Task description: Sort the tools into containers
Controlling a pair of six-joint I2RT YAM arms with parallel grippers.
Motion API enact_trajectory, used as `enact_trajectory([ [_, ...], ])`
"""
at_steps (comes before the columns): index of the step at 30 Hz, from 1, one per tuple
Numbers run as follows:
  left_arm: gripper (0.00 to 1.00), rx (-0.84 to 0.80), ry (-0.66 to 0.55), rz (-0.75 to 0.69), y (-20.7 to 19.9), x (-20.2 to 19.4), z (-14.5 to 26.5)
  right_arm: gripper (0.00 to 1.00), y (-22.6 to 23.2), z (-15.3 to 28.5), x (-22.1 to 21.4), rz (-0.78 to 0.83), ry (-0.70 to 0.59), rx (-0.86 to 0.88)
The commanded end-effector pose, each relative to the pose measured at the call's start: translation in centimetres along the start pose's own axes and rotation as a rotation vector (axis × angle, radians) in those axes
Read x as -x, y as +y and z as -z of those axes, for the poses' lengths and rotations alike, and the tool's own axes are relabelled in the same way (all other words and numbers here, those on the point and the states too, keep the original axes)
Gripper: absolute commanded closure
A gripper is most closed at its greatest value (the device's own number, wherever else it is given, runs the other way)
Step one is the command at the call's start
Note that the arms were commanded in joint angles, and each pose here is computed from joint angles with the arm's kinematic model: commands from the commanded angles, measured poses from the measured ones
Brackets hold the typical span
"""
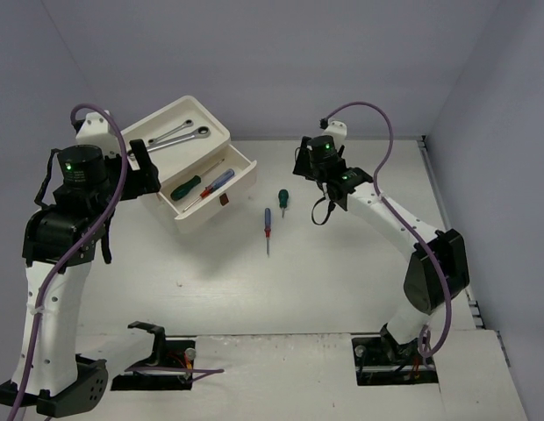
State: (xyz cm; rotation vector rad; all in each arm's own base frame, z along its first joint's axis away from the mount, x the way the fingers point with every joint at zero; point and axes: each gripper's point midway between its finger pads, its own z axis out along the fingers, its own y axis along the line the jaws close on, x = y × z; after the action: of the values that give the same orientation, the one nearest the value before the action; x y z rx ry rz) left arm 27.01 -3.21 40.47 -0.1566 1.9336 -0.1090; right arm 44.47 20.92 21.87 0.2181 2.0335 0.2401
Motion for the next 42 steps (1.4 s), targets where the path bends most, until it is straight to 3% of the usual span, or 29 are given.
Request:
enact_trajectory([
  [1,0.25,-0.023,-0.040,-0.004,-0.6,1.4,-0.1,0.42,0.8,-1.3,-3.5,0.154,0.107,0.125],
  [6,0.25,-0.019,-0.037,-0.005,-0.7,1.4,-0.4,0.32,1.0,-4.8,-7.3,0.209,0.203,0.132],
  [20,0.25,0.001,-0.022,-0.027,-0.3,1.0,-0.9,0.36,2.6,-12.8,-12.4,0.254,0.285,0.115],
  [23,0.25,0.004,-0.027,-0.041,-0.1,1.0,-0.7,0.48,2.6,-13.4,-13.4,0.244,0.304,0.116],
  [26,0.25,0.006,-0.033,-0.054,0.0,1.2,-0.4,0.66,2.2,-13.4,-13.5,0.225,0.304,0.096],
  [28,0.25,0.007,-0.039,-0.058,0.1,1.3,-0.2,0.85,1.8,-12.9,-13.4,0.222,0.302,0.082],
  [31,0.25,0.003,-0.042,-0.063,0.1,1.3,-0.1,1.00,1.3,-11.9,-12.0,0.213,0.279,0.067],
  [35,0.25,-0.006,-0.042,-0.061,-0.1,1.2,0.0,1.00,2.1,-8.2,-5.9,0.157,0.157,0.075],
  [42,0.25,-0.018,-0.042,-0.062,-0.4,1.1,0.1,1.00,7.0,0.6,5.8,-0.137,-0.069,0.212],
])
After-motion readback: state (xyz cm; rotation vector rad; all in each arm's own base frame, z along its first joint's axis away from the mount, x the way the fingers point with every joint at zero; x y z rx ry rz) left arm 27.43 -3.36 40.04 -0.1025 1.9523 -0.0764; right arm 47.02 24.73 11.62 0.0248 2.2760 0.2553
